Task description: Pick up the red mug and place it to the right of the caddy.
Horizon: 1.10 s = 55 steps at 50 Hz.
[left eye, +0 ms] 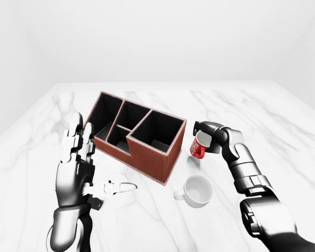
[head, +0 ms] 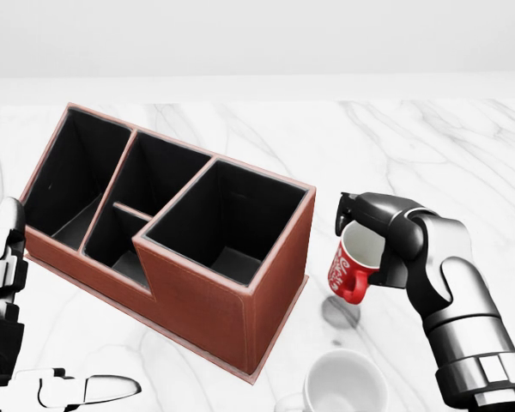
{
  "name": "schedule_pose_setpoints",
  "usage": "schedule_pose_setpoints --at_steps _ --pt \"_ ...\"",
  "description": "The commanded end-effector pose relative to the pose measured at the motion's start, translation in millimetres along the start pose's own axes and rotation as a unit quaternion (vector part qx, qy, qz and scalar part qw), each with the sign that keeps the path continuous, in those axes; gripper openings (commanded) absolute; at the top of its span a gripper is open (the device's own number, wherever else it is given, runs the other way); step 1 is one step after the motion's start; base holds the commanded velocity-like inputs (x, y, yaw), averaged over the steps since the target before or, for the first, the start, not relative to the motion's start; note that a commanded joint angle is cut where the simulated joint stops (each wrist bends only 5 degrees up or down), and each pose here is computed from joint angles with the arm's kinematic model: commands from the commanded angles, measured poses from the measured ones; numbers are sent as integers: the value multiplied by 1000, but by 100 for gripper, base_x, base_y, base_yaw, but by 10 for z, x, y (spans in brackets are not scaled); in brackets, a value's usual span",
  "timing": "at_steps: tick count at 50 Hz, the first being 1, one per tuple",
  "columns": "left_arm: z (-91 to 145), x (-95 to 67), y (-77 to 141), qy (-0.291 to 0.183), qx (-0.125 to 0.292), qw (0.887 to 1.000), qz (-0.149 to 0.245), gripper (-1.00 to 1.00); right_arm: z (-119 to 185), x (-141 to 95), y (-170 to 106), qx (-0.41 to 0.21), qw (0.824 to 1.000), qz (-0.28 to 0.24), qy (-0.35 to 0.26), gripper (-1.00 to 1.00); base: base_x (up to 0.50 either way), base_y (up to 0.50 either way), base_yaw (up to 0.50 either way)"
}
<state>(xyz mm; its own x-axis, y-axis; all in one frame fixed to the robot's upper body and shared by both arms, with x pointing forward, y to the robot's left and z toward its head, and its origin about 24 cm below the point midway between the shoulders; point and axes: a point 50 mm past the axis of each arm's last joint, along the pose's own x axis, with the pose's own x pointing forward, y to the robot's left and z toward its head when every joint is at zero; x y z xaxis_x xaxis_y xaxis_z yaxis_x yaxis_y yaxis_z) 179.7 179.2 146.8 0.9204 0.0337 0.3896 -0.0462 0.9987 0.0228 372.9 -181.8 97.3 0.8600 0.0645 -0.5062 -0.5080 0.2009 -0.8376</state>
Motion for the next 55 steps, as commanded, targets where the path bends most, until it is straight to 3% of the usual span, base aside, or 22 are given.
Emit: schedule_pose_setpoints --at_steps 1,13,55 --pt "23 -4 6 -4 0 1000 0 100 -58 80 -7 3 1000 0 19 -100 0 0 0" --pt "-4 0 8 1 0 1000 1 100 -219 144 44 12 999 6 49 -100 0 0 0" --pt "77 -22 19 -14 -1 1000 2 100 -167 295 461 -1 998 17 66 -100 0 0 0"
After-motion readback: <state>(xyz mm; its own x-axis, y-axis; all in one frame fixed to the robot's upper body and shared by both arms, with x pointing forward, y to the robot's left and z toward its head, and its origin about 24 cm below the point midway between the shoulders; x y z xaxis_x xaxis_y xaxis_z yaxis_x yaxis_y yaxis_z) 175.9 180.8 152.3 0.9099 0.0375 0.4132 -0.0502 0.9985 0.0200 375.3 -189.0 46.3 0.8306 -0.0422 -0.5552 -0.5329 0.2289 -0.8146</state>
